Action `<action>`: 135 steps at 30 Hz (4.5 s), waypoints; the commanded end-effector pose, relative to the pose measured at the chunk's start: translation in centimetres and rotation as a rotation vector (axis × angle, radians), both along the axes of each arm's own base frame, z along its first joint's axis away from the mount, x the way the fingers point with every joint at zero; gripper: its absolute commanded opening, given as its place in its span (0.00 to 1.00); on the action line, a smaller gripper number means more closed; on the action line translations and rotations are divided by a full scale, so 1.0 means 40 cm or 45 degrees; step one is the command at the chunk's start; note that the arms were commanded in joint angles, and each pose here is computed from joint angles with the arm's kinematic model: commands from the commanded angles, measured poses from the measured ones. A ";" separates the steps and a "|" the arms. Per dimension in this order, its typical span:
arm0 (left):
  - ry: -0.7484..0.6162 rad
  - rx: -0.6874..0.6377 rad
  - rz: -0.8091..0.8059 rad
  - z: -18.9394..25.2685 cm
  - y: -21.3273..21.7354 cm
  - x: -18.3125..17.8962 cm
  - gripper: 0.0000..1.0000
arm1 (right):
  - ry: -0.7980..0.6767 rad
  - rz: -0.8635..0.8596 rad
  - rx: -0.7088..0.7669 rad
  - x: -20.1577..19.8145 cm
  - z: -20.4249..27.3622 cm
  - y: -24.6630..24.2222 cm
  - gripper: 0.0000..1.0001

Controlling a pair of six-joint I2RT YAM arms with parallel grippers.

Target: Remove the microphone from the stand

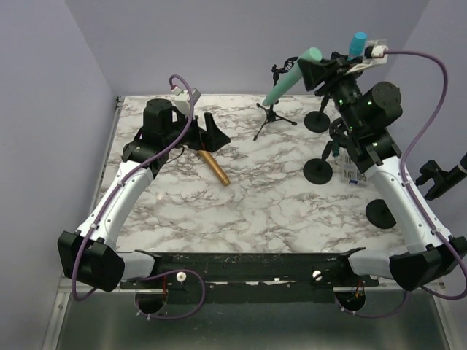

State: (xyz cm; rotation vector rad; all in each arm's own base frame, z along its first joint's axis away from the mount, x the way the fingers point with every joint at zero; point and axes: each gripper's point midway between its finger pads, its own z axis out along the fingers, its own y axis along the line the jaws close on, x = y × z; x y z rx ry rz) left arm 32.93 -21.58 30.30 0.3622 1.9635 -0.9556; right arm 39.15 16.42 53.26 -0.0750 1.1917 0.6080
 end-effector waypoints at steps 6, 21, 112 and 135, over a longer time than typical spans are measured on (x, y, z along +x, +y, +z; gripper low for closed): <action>-0.003 0.032 0.056 -0.045 0.001 0.028 0.96 | 0.561 0.326 -0.028 -0.082 -0.431 0.113 0.01; 0.059 -0.133 -0.368 -0.103 -0.148 -0.188 0.85 | 1.095 1.050 0.276 -0.272 -0.742 0.271 0.01; 1.114 0.086 1.153 -0.601 0.271 0.177 0.38 | 1.316 0.374 0.217 -0.204 -0.918 0.131 1.00; 1.064 0.017 1.076 -0.555 0.250 0.174 0.63 | 1.323 0.355 0.206 -0.209 -0.921 0.123 1.00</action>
